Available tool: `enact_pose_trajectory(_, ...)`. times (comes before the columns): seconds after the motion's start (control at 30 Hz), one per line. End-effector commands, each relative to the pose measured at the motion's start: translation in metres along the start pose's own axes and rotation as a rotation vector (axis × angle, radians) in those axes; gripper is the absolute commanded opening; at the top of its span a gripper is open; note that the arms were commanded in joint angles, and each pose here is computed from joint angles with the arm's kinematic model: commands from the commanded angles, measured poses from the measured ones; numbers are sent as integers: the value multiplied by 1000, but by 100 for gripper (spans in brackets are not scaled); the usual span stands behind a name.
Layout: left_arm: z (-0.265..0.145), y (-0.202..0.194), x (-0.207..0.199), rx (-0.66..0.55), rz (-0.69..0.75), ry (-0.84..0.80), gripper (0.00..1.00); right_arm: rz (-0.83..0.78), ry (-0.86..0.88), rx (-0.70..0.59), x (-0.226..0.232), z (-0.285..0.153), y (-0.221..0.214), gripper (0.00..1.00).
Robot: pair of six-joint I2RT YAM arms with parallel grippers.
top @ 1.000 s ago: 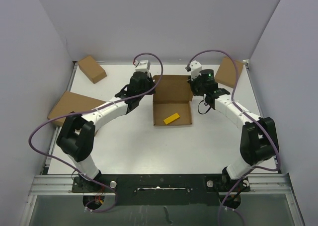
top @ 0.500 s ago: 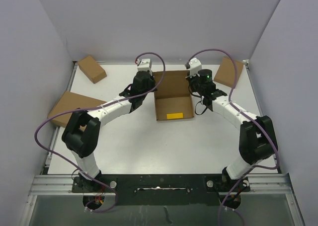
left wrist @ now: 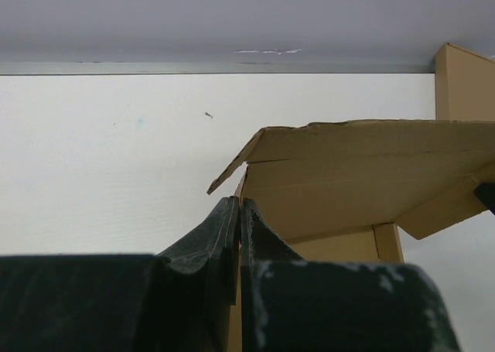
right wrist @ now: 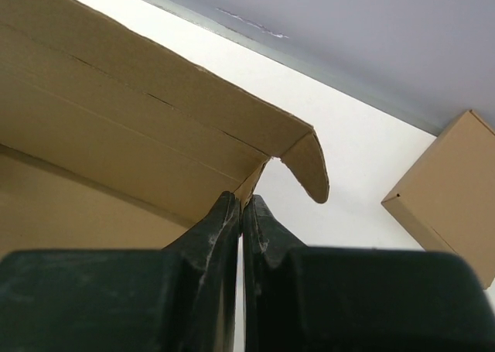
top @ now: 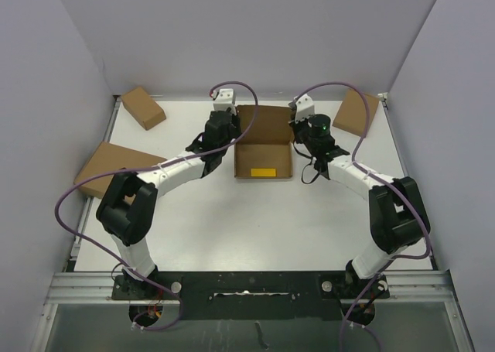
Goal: Fold the paper box
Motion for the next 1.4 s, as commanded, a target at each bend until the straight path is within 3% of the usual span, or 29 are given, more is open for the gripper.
enact_pose_trajectory(0.0,0,-5,-30,-56,-40,-167,0,55,137,-158,30,4,23,0)
enact_pose_trajectory(0.57,-17,-40,-15,-11,-62,-171,0,69,176,-111,51,-10,4,3)
enact_pose_trajectory(1.37,-47,-55,-10,22,-77,-179,0,94,219,-36,74,-43,-10,9)
Point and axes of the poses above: each gripper's point midway between its finger pads, its own z axis out along the fingers, its own x axis along the line the jaws close on, y = z × x, the point moved 8 cm from there along -z, back along the fingers, and after that the axes turned 3 degrees about -z, right-handed, at the moved point
